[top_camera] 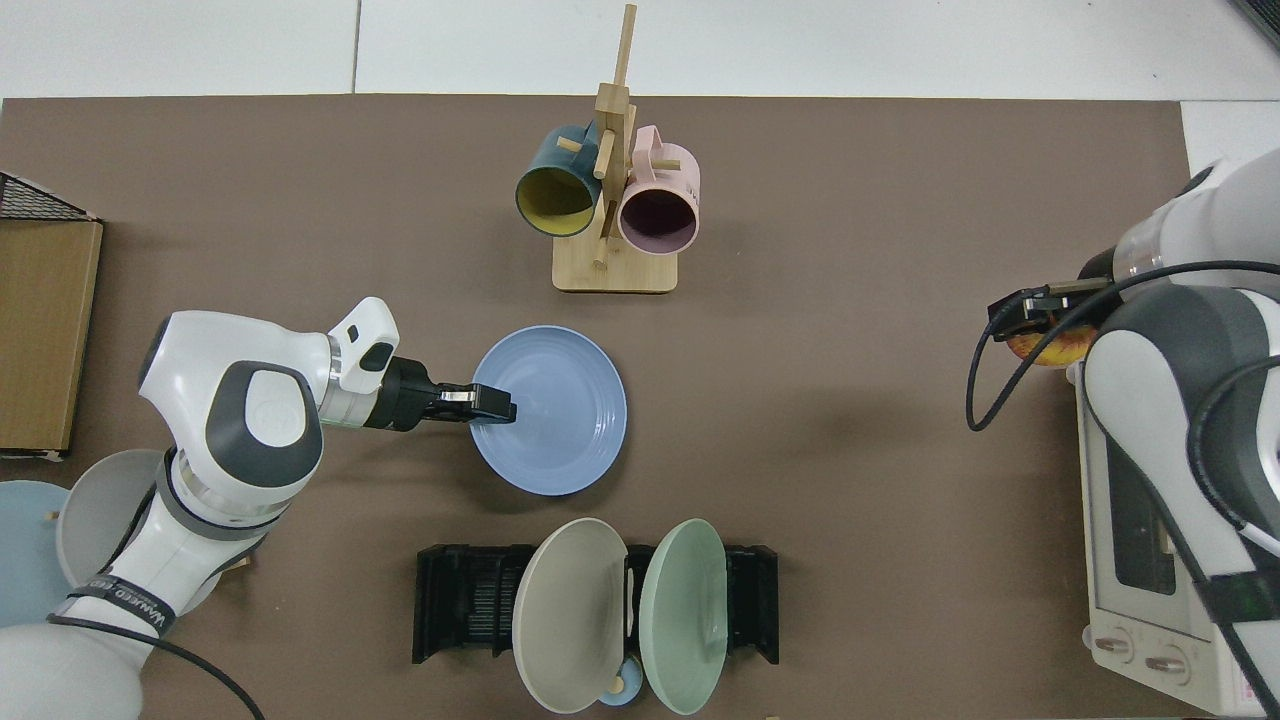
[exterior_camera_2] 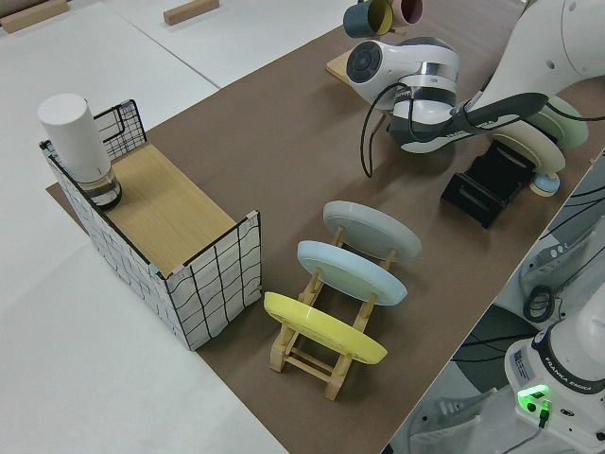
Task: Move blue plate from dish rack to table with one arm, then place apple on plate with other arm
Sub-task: 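Lift the blue plate out of the rack and lower it onto the table, then open the left gripper and withdraw while the right gripper carries the apple, then lower the apple onto the blue plate and open the right gripper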
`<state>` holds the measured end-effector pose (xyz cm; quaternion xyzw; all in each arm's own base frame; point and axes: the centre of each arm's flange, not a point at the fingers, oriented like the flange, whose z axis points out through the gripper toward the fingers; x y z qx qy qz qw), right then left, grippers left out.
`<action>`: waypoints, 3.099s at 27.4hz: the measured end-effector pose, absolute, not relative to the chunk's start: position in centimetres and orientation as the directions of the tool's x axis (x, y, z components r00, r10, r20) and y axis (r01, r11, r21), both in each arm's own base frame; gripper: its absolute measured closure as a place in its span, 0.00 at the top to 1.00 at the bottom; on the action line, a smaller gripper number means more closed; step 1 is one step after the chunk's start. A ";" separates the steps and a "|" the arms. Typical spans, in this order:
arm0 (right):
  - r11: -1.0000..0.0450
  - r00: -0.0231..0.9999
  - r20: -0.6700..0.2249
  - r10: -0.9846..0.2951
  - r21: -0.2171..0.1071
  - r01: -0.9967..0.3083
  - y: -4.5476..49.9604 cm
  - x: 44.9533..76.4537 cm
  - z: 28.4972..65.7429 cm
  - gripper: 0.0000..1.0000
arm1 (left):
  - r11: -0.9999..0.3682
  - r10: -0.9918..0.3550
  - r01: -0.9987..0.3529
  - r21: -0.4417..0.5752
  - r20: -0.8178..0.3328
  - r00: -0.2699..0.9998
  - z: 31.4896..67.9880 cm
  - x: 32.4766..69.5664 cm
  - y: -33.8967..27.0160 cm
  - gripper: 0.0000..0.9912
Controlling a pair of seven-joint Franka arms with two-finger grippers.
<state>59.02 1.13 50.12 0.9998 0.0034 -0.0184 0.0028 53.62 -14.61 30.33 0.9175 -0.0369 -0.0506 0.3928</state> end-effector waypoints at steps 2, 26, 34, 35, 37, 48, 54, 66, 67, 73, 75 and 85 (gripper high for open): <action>-1.000 0.999 -0.038 0.013 0.005 0.013 1.5 59.0 50.1 0.81 | -0.687 -0.106 -0.025 0.726 -0.065 0.992 30.0 53.5 -15.1 0.14; -0.997 0.996 -0.050 0.078 0.004 0.078 5.6 58.6 49.5 0.81 | -0.673 -0.099 -0.009 0.739 -0.078 0.992 29.7 53.0 -17.0 0.92; -0.997 0.996 -0.046 0.072 -0.004 0.072 7.7 58.2 47.9 0.81 | -0.692 -0.111 -0.035 0.721 -0.058 0.992 30.7 53.2 -16.8 1.00; -0.998 0.997 -0.037 0.066 -0.005 0.066 8.2 58.2 47.6 0.81 | -0.705 -0.117 -0.043 0.707 -0.055 0.992 31.1 53.3 -16.7 1.00; -0.999 0.998 -0.015 0.055 -0.006 0.054 9.7 58.2 46.7 0.81 | -0.744 -0.123 -0.052 0.666 -0.060 0.991 32.3 53.3 -16.4 1.00; -1.000 1.000 0.000 0.002 -0.014 0.002 17.3 58.2 40.2 0.81 | -0.938 -0.178 -0.143 0.317 -0.086 0.980 41.7 53.1 -14.0 0.99; -0.999 0.999 0.001 -0.042 -0.019 -0.042 21.3 57.5 39.0 0.81 | -0.964 -0.226 -0.207 0.166 -0.109 0.968 48.6 53.4 -11.4 1.00; -0.990 0.990 -0.005 -0.139 -0.013 -0.139 31.3 56.0 36.7 0.81 | -0.976 -0.214 -0.212 0.041 -0.035 0.976 58.0 53.4 -8.1 1.00; -0.989 0.990 -0.005 -0.144 -0.012 -0.144 32.0 56.0 36.5 0.81 | -0.976 -0.214 -0.213 0.034 -0.023 0.977 58.8 53.4 -8.0 1.00; -0.983 0.983 0.005 -0.184 -0.019 -0.184 35.4 56.1 35.9 0.81 | -0.977 -0.212 -0.213 0.016 0.012 0.977 62.1 53.3 -7.7 1.00; -0.979 0.980 0.011 -0.201 -0.025 -0.200 36.5 56.2 35.9 0.81 | -0.977 -0.211 -0.211 0.015 0.015 0.977 62.4 53.3 -7.6 1.00; -0.962 0.962 0.022 -0.271 -0.038 -0.270 41.6 55.5 33.8 0.81 | -0.982 -0.189 -0.189 0.018 0.002 0.982 62.1 53.6 -6.3 1.00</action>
